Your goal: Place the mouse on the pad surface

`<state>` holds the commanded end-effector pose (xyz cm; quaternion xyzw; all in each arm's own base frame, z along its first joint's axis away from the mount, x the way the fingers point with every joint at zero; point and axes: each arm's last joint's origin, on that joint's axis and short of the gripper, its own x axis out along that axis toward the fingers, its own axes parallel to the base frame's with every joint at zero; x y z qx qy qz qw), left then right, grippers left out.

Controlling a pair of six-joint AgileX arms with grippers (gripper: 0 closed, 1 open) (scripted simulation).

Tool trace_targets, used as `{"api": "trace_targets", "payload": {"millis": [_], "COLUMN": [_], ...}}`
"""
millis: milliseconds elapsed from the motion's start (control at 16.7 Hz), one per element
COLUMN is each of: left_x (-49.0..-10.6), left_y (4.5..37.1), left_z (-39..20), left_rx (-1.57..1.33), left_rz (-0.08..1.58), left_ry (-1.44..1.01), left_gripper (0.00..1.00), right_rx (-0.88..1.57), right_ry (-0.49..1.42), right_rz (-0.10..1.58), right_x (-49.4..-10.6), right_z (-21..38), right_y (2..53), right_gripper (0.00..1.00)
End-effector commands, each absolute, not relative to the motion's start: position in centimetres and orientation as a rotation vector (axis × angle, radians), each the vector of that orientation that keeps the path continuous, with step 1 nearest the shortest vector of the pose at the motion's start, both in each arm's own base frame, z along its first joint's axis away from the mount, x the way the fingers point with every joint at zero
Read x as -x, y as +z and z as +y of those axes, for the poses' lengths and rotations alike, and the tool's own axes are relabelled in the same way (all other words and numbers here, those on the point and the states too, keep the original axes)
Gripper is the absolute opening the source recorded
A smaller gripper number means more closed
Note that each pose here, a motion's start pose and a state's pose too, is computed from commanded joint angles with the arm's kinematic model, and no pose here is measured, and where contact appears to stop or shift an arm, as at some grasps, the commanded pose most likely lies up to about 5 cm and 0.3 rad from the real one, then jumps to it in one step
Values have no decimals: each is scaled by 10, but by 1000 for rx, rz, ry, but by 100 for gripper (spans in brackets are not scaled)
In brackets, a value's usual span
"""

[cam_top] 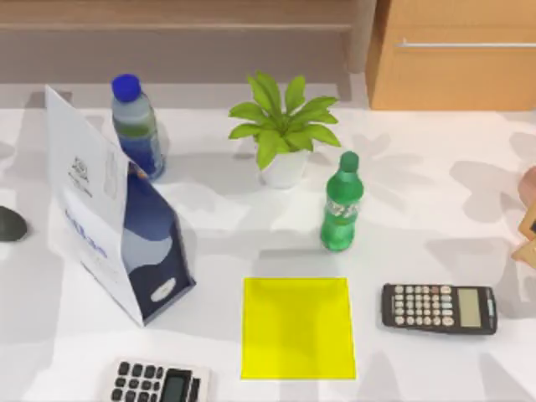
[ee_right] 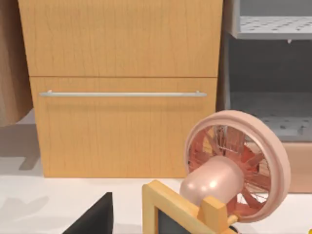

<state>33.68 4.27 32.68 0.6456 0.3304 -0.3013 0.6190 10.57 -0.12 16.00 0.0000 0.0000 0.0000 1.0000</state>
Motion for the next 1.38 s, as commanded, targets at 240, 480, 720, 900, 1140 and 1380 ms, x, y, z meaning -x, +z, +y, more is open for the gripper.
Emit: {"api": "trace_targets", "payload": {"millis": [240,480,720,900,1140,1380], "left_x": [-379,-390,-390,-390,-393,-393], "left_y": [257,203,197,195,161,110], "left_z": [55,61,61,59,61,62], "left_rx": [-1510,-1444,-1431,-1433,-1429,-1437], "left_rz": [940,1043,1054,1051,1056,1050], "left_ry": [-1090,-1392,-1431,-1434,-1432,-1423], "left_gripper": [100,100,100,100,100,100], "right_rx": [0,0,0,0,0,0], "right_ry": [0,0,0,0,0,0], "right_rz": [0,0,0,0,0,0], "right_x": [-106,-106,-106,-106,-106,-106], "right_z": [-1,-1,-1,-1,-1,-1], "right_y": [160,160,160,160,160,160], "right_gripper": [100,100,100,100,100,100]}}
